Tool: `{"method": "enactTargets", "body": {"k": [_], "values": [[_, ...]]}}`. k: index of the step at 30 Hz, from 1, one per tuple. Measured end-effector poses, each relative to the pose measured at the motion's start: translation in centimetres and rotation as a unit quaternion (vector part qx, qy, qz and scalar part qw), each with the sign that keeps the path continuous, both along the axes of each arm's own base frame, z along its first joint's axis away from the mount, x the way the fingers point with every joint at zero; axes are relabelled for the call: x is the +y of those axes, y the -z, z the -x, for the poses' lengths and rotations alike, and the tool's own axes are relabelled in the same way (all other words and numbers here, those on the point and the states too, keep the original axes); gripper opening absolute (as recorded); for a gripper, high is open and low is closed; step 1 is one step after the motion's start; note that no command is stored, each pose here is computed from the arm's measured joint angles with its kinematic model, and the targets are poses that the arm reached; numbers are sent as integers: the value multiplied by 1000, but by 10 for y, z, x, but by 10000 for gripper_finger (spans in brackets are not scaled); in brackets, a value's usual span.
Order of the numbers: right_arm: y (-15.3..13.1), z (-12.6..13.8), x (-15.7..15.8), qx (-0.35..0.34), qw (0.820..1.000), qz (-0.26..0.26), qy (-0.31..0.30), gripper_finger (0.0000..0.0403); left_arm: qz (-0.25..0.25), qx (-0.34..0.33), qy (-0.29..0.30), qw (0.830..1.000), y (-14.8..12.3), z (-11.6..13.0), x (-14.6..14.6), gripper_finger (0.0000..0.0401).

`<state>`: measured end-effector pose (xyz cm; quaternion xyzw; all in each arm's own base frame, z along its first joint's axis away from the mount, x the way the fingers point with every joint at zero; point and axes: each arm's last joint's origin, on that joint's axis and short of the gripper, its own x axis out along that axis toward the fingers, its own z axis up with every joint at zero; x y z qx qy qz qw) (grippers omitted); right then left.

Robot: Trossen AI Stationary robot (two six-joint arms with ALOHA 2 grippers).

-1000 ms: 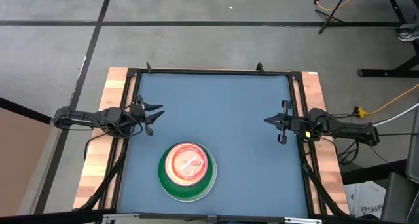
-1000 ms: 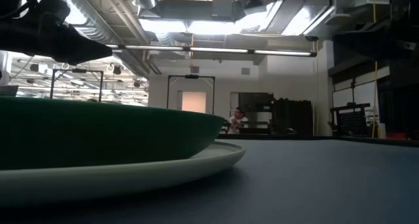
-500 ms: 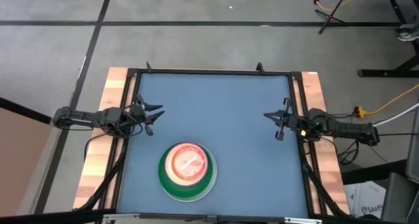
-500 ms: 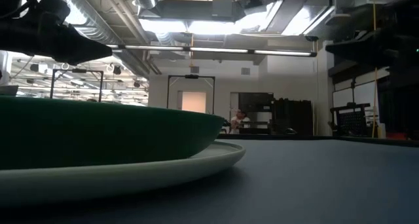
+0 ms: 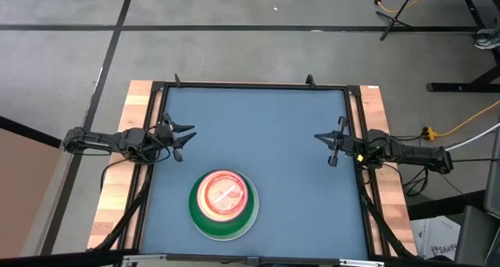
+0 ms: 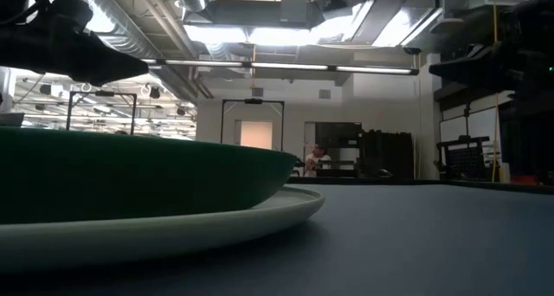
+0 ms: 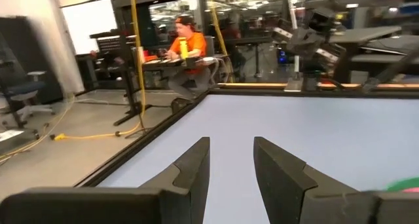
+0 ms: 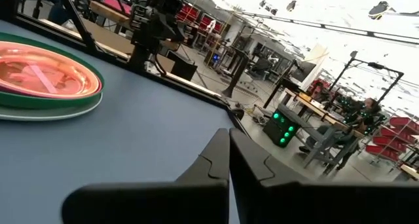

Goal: Stack plastic plates
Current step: Return to Home Position

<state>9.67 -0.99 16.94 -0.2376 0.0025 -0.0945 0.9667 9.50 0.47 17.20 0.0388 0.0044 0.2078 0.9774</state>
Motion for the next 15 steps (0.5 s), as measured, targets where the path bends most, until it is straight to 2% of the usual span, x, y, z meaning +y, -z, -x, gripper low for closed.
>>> {"method": "enactTargets", "body": {"k": [7,12,15], "values": [[0,0,0,1,1000,2,0,0,-20,12,100,995,1,-2,-6,111],[0,0,0,6,1000,27,1,0,-50,14,123,991,2,-3,-7,111],[0,0,0,6,1000,28,1,0,-65,20,114,991,2,-3,-5,111]]}}
